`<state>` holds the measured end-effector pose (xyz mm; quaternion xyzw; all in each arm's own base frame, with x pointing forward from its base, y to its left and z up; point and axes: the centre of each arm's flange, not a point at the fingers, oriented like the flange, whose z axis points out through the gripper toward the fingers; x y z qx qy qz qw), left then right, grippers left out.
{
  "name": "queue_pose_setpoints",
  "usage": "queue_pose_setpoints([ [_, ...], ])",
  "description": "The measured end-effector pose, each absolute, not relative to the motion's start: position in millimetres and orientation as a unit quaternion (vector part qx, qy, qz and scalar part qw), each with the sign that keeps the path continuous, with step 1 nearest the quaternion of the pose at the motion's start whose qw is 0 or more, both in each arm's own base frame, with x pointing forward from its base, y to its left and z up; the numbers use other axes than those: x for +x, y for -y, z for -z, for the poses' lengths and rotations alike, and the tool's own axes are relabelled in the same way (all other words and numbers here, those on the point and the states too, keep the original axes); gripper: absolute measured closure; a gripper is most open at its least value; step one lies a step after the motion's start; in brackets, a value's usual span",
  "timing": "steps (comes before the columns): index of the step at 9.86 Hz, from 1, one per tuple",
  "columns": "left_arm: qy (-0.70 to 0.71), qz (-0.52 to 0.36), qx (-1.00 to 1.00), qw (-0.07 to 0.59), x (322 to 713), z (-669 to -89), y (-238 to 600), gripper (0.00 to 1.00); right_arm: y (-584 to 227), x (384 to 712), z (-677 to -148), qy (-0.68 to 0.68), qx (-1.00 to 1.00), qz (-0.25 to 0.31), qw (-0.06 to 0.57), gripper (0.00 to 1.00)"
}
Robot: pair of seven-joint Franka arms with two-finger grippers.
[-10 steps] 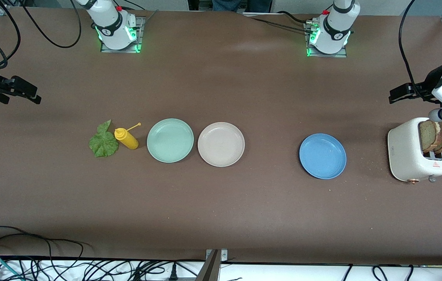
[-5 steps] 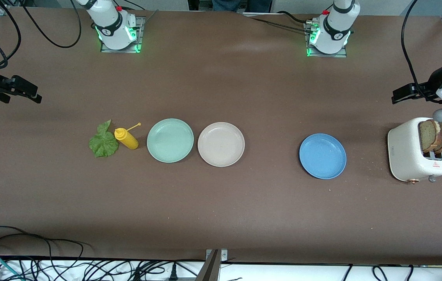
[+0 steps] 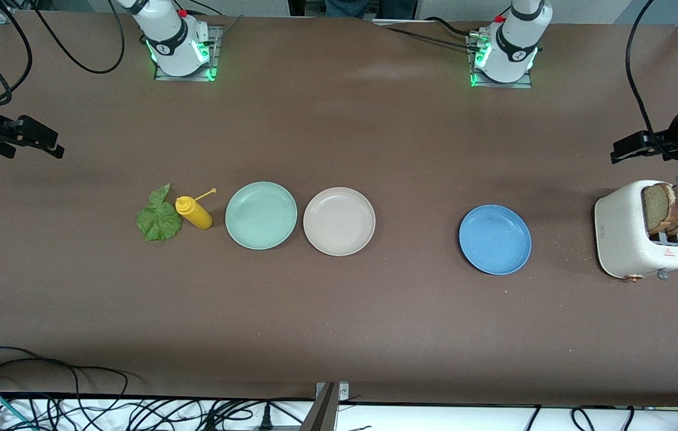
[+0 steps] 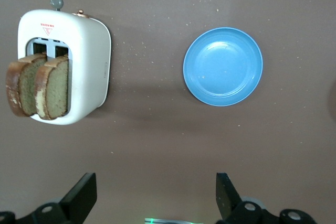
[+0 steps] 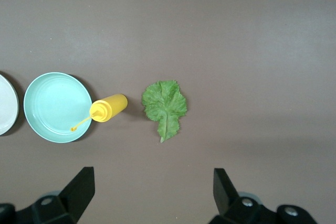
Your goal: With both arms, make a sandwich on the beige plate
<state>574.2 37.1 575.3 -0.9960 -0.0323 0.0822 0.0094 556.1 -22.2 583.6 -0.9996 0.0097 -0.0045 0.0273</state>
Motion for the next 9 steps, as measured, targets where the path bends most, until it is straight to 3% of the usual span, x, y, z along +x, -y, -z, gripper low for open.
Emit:
queue_pose_setpoints([
  [9, 0.026, -0.077, -0.997, 0.018, 598.1, -532.1, -100.5, 0.00, 22.5, 556.0, -583.6, -0.010, -1.000, 0.004, 0.028, 0.00],
])
